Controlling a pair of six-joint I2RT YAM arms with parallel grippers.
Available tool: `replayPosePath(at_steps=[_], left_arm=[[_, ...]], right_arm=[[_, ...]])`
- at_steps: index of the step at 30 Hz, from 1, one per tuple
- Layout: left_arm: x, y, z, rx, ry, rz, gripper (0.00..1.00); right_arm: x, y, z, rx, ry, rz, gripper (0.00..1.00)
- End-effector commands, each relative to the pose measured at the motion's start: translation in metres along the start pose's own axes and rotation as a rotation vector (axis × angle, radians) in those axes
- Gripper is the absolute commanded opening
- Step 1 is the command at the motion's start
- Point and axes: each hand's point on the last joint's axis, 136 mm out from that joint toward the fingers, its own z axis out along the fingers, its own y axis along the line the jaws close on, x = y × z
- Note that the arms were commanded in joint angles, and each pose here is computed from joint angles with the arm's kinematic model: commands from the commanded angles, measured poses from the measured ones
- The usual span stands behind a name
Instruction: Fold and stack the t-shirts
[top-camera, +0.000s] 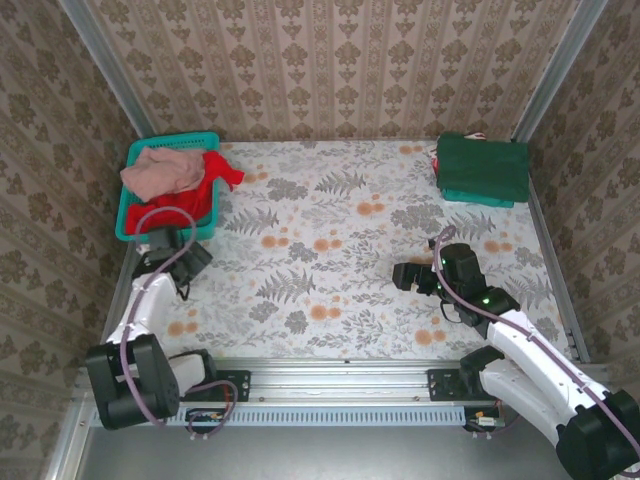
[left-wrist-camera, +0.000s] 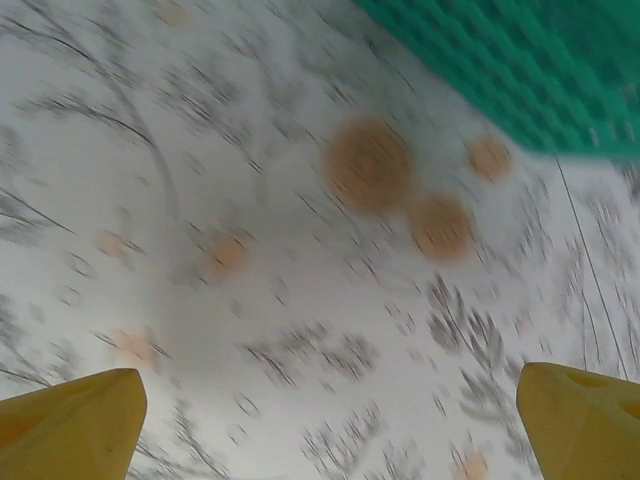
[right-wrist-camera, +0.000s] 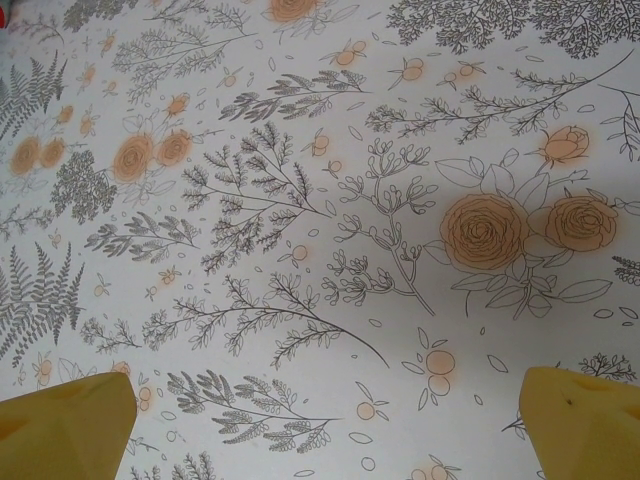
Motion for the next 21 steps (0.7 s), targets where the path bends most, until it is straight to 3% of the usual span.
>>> replayPosePath(at_steps=[1,6,15,21], left_arm=[[-0.042,-0.018,0.000,0.104,-0.088,-0.049,0.97],[-0.083,-0.042,0.012,0.173,-0.134,-0.049,0.95],[-0.115,-0.059,0.053,0.181,-0.097,0.006,0.90],[-0.109,-0.081,0.024,0.185,-0.102,0.099,0.93]], right_arm=[[0.000,0.002,-0.001,-0.017,-0.009,0.012,1.00],[-0.002,0.004,-0.001,-0.026,-0.013,0.008,1.00],[-0.003,0.005,0.002,-0.028,0.002,0.011,1.00],[-0.004,0.007,0.000,-0.035,-0.003,0.021,1.00]])
